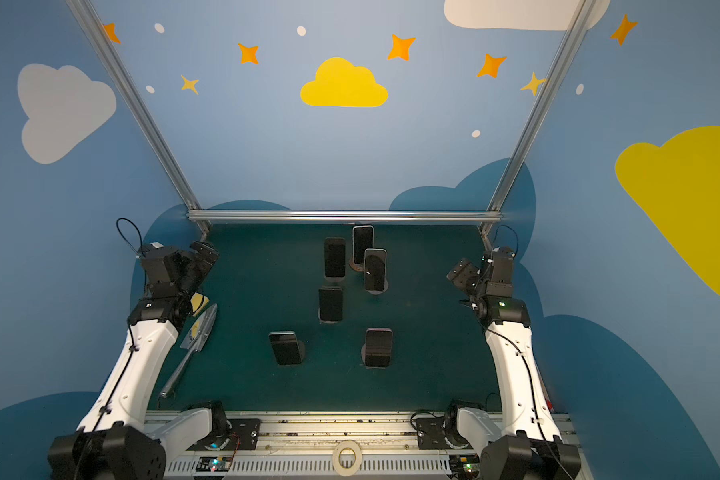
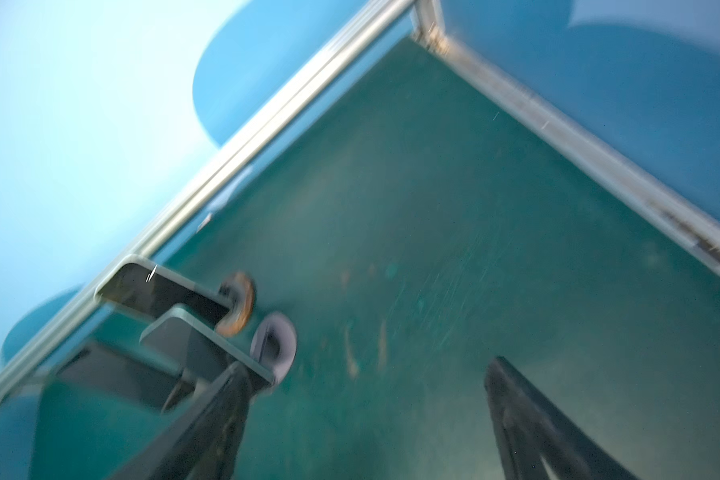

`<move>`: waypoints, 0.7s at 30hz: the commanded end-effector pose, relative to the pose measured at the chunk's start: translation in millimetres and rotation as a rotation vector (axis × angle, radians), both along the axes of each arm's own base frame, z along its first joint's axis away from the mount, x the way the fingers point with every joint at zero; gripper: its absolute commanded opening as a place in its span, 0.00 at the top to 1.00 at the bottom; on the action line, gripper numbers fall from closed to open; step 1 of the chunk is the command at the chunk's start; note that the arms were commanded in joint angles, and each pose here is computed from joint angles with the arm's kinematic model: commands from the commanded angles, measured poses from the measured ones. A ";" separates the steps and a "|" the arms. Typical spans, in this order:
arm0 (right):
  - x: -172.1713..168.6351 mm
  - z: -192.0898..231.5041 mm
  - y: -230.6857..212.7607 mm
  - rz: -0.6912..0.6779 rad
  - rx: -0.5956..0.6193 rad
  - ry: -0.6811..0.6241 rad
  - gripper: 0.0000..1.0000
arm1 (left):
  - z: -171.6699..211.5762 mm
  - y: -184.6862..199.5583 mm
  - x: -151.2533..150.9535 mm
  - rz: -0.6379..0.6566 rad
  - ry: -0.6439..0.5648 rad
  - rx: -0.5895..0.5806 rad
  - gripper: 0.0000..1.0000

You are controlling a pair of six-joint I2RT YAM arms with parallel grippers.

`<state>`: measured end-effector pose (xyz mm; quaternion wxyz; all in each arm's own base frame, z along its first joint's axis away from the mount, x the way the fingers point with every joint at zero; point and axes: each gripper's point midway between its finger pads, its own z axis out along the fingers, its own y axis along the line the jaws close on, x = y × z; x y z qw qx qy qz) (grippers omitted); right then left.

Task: Remove the phone from the phone stand
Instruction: 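Raise both arms and swing the right gripper toward the purple-cased phone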

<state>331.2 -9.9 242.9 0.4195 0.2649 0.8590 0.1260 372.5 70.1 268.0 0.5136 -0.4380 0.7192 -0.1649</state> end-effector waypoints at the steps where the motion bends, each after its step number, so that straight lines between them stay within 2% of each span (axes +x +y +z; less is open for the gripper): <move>1: -22.7 2.9 21.1 0.102 -0.008 0.041 0.11 | -3.1 -9.6 5.3 -0.026 0.013 -0.084 0.00; 5: -36.4 6.8 45.7 0.176 -0.028 0.013 0.11 | 0.3 -18.0 6.7 -0.080 -0.006 -0.071 0.00; 11: -59.6 13.9 74.9 0.271 -0.090 -0.022 0.11 | 12.5 -38.7 11.9 -0.189 -0.232 -0.122 0.00; 13: -67.8 14.2 82.1 0.288 -0.086 -0.024 0.11 | 15.3 -45.7 14.2 -0.229 -0.262 -0.138 0.00; 17: -84.7 13.7 93.3 0.315 -0.090 -0.045 0.11 | 10.4 -40.7 12.6 -0.182 -0.243 -0.206 0.00; 19: -92.5 13.0 96.9 0.320 -0.095 -0.055 0.11 | 5.5 -38.0 10.8 -0.157 -0.194 -0.248 0.00; 21: -99.6 12.8 102.1 0.330 -0.095 -0.065 0.11 | 11.5 -46.1 13.8 -0.220 -0.187 -0.240 0.00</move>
